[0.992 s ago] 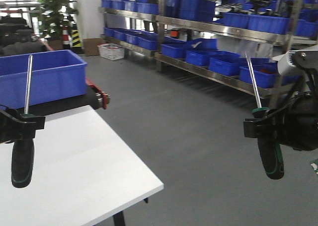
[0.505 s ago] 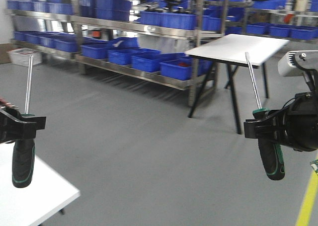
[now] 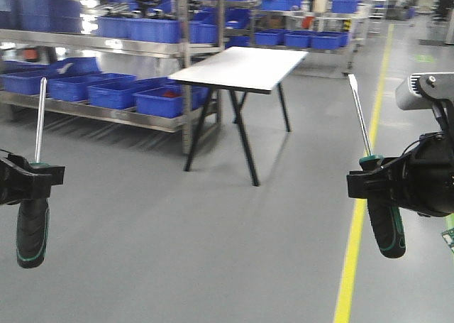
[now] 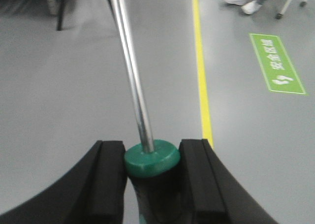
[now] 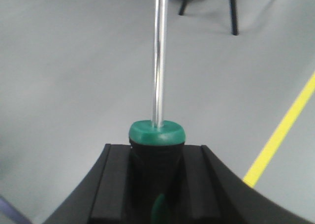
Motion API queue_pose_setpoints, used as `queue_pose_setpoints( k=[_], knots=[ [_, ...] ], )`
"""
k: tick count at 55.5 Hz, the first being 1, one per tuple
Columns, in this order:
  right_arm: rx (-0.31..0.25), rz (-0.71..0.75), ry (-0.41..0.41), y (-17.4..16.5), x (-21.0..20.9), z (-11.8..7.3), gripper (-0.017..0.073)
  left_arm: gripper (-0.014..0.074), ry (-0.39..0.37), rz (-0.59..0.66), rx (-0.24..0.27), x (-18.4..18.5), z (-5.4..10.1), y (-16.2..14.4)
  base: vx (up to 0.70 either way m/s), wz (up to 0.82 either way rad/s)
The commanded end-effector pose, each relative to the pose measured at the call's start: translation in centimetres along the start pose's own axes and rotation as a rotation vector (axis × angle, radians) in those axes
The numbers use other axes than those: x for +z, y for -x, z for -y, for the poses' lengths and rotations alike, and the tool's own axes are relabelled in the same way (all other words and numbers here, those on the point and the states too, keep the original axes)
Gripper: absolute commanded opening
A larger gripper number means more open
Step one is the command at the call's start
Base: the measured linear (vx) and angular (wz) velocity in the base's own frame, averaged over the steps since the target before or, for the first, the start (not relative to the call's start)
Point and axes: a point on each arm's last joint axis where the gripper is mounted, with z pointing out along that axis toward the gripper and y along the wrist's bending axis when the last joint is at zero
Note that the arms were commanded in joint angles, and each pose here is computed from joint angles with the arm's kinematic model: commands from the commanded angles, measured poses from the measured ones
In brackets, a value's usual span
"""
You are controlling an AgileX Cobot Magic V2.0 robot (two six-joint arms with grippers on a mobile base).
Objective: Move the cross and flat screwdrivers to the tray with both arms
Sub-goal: 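Hold both screwdrivers upright while the base turns away from the table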
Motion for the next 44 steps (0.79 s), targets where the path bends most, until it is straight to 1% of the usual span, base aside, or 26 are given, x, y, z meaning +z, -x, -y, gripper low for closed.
queue_pose_setpoints(
  k=[1, 27, 44],
  knots=[
    [-0.005, 0.147, 0.002, 2.03, -1.72, -0.08, -0.0008, 0.0001, 0.001, 0.138, -0.013, -1.52, 0.4, 1.87, 0.21, -0.54],
    [-0.005, 0.147, 0.002, 2.03, -1.72, -0.08, -0.0008, 0.0001, 0.0, 0.137, -0.013, -1.52, 0.4, 1.86, 0.26, -0.43],
    [-0.005, 0.147, 0.002, 2.03, -1.72, -0.08, -0.0008, 0.0001, 0.001, 0.138, -0.013, -1.52, 0.4, 1.87, 0.33, -0.19]
  ],
)
